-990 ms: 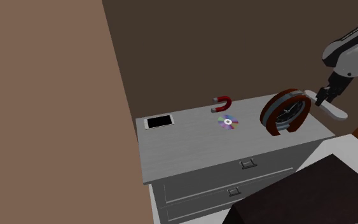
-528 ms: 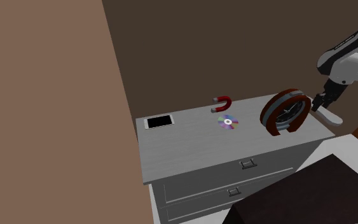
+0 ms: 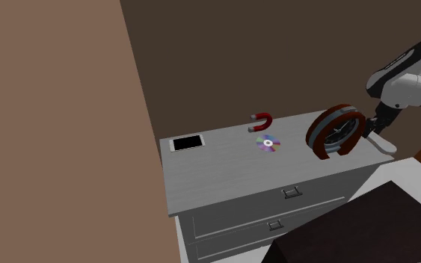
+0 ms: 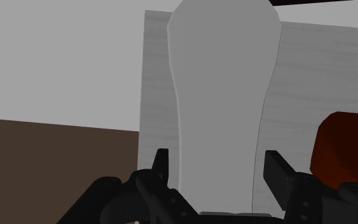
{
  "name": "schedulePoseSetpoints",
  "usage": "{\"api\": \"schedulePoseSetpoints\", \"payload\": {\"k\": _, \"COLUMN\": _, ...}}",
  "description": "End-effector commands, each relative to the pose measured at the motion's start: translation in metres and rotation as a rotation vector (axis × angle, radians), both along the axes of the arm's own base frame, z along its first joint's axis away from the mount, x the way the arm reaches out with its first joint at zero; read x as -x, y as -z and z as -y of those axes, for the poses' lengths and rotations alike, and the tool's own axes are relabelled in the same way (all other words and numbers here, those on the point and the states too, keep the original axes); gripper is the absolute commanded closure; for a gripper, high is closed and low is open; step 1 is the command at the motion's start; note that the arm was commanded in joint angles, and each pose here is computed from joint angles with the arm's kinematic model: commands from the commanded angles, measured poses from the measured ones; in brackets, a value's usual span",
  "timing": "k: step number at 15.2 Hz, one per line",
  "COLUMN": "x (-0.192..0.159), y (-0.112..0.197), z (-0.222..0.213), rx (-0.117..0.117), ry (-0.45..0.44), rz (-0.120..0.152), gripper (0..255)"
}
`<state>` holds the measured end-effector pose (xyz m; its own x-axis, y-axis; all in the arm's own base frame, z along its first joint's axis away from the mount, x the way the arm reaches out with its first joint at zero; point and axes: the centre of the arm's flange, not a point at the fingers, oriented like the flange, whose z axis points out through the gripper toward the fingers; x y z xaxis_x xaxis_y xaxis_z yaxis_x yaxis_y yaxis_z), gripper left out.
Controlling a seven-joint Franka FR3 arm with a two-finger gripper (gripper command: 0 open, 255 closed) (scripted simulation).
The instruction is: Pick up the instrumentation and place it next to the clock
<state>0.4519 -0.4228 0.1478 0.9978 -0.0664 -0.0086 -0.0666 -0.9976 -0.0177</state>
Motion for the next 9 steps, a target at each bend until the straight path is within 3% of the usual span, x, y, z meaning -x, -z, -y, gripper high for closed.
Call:
{"api": "schedulePoseSetpoints", "payload": {"k": 1, "x": 0.0, "y": 0.011, "z": 0.0, "rx": 0.0, "ry": 0.0, "rz": 0.0, "gripper": 255}}
{"api": "schedulePoseSetpoints", "payload": {"k": 6, "x": 0.0, "y": 0.038, "z": 0.0, "rx": 0.0, "ry": 0.0, "rz": 0.0, "gripper": 255}}
{"api": "schedulePoseSetpoints", "payload": {"k": 9, "x": 0.0, "y": 0.038, "z": 0.0, "rx": 0.0, "ry": 0.0, "rz": 0.0, "gripper": 255}}
